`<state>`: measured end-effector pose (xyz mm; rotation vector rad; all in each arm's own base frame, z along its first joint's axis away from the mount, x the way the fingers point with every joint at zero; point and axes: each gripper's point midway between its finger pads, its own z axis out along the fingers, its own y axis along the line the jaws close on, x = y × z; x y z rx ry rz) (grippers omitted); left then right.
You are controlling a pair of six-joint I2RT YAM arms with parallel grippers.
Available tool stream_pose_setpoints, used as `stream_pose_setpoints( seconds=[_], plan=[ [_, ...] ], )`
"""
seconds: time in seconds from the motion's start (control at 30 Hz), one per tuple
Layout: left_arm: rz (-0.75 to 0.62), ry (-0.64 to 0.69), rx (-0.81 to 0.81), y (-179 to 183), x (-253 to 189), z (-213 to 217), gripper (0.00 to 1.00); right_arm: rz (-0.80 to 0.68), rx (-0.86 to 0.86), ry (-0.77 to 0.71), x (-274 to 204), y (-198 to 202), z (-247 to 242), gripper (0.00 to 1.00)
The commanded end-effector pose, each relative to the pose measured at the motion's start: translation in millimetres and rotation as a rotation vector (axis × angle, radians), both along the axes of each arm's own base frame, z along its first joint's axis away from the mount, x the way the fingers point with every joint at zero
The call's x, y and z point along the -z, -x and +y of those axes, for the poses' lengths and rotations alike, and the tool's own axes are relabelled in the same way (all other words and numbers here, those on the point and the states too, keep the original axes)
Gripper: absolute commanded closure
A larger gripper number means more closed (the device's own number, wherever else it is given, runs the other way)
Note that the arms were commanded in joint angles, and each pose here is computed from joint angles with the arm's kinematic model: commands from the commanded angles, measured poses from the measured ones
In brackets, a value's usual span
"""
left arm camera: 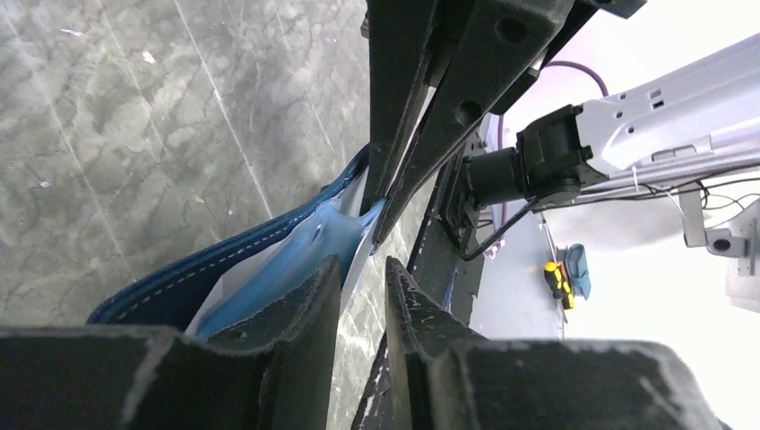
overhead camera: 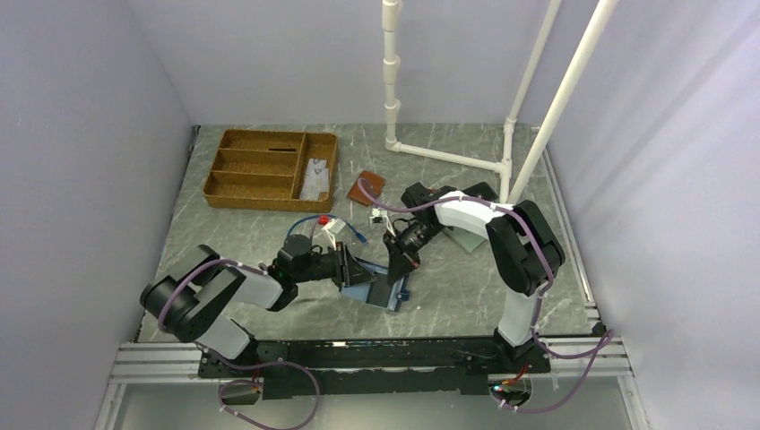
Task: Take the credit cards out of the card holder
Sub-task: Remove the credit card from the card holder.
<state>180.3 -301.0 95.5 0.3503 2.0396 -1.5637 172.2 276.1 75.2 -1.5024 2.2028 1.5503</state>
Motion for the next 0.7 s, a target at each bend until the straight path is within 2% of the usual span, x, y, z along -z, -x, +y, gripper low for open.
stream_pose_setpoints(
  seconds=[0.0, 0.13, 0.37, 0.43, 0.57, 0.67],
  plan=[
    [-0.029, 0.105, 0.103, 13, -20, -7, 0.72, -0.023, -0.021, -0.076, -14, -6, 8, 1.0],
    [-0.008, 0.112, 0.131, 15, -16, -10, 0.76, -0.017, -0.021, -0.075, -14, -5, 7, 1.0],
    [0.01, 0.106, 0.138, 15, -10, -11, 1.0, -0.01, -0.016, -0.068, -11, -6, 7, 1.0],
    [0.009, 0.095, 0.126, 13, -8, -10, 1.0, -0.011, -0.015, -0.067, -11, -7, 7, 1.0],
    [-0.027, 0.066, 0.077, 8, -9, -2, 1.0, -0.017, -0.012, -0.057, -10, -8, 5, 0.88],
    [-0.05, -0.012, 0.046, 8, -2, 9, 1.0, -0.014, -0.013, -0.047, -7, -9, 2, 0.87]
  ],
)
